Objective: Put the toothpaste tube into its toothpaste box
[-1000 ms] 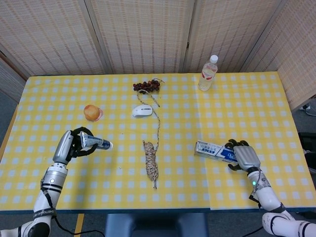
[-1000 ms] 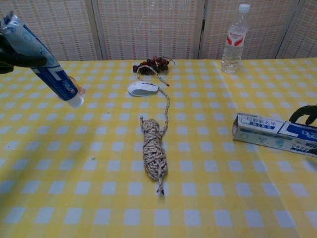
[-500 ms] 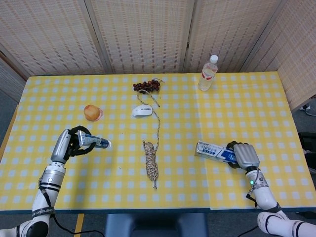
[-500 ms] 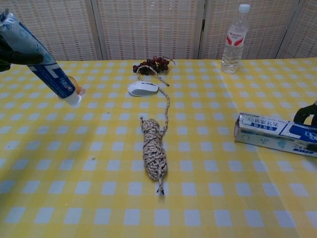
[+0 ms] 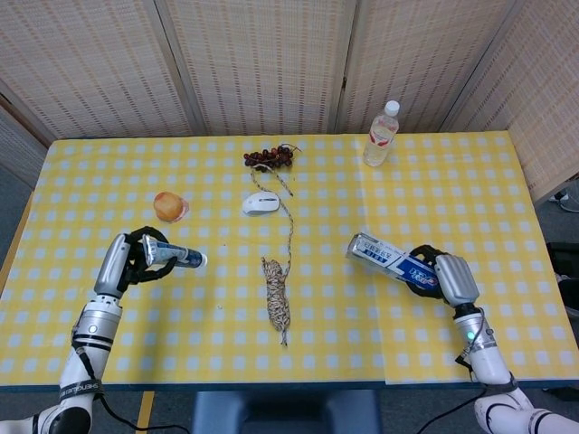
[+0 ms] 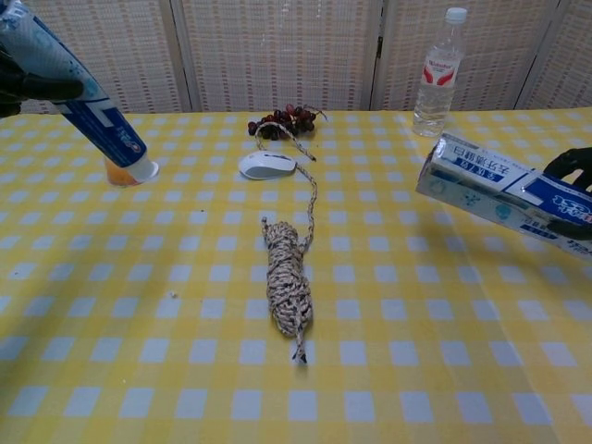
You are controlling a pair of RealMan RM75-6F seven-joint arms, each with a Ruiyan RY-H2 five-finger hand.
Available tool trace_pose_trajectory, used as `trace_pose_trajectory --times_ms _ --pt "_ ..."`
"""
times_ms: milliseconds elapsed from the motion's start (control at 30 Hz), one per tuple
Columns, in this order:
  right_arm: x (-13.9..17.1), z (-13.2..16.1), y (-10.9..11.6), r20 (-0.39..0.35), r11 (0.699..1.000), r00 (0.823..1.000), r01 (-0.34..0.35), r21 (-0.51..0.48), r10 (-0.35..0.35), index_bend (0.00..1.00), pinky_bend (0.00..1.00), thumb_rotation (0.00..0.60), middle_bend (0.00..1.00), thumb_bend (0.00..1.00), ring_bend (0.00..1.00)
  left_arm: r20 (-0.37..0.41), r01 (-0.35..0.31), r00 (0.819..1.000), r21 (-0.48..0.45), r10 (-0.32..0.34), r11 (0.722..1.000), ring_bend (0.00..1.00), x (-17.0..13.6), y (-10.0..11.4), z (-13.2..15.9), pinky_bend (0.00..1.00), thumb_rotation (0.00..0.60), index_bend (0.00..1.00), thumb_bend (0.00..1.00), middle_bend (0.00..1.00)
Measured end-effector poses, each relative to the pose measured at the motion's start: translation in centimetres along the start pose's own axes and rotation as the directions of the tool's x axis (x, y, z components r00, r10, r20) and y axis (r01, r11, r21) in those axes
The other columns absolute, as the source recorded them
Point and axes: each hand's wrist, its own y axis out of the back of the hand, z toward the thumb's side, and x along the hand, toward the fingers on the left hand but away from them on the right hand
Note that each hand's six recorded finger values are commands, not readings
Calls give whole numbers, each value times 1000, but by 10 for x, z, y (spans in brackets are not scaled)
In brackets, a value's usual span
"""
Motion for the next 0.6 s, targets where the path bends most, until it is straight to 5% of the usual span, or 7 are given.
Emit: trace_pose_trajectory --times_ms 133,333,600 --pt "0 4 -1 -99 991 994 36 -127 -49 487 474 600 390 294 439 -12 5 1000 -55 -6 998 1000 1 2 9 1000 600 905 474 1000" --pt "-1 19 -19 -276 967 958 -1 -255 -72 487 473 600 383 294 439 -31 14 999 -161 -20 987 1000 5 8 30 1000 600 905 474 1000" --pt "-3 65 -69 -391 869 918 -134 -476 -72 487 474 600 376 294 437 -61 34 997 -280 -53 959 1000 16 13 61 1000 600 905 474 1000"
